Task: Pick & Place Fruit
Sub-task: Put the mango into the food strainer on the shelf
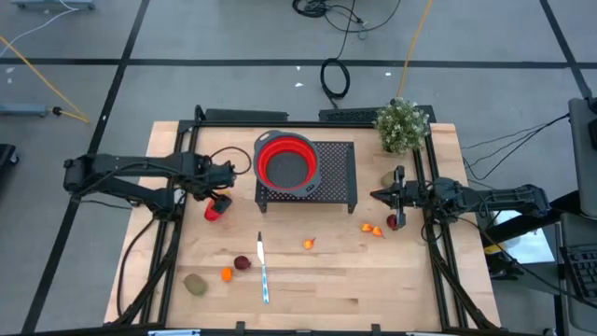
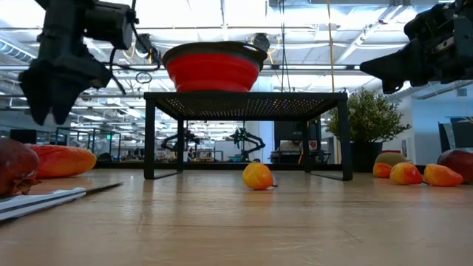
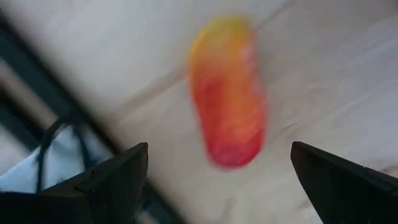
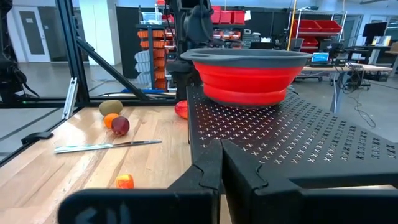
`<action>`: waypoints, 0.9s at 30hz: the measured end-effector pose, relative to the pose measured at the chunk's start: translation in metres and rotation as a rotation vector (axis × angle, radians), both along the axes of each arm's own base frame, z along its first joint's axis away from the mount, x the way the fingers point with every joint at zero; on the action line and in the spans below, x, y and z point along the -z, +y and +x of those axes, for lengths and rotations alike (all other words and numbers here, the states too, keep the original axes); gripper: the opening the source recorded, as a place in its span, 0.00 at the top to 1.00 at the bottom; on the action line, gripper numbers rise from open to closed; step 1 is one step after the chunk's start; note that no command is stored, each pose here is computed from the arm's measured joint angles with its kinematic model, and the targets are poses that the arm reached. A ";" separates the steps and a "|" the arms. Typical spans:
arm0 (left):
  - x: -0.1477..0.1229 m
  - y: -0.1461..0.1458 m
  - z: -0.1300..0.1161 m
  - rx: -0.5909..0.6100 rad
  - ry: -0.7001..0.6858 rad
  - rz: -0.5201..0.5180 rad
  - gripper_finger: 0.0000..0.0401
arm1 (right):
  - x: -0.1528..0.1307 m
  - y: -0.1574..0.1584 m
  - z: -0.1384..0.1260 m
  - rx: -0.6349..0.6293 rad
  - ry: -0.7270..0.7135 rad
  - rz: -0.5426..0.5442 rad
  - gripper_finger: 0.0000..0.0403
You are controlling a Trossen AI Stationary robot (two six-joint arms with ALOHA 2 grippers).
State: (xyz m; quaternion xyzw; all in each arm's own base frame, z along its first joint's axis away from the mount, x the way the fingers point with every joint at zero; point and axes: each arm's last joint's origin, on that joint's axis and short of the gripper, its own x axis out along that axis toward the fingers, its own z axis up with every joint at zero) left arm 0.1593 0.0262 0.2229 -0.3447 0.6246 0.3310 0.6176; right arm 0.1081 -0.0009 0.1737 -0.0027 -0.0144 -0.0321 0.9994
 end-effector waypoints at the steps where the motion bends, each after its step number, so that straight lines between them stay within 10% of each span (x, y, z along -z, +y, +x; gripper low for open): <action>1: 0.001 0.000 0.002 0.001 -0.020 0.003 0.03 | 0.000 0.000 0.000 0.000 0.000 0.000 1.00; 27: 0.037 0.001 -0.004 -0.145 -0.022 0.026 0.03 | 0.000 0.000 0.000 0.000 -0.002 0.004 1.00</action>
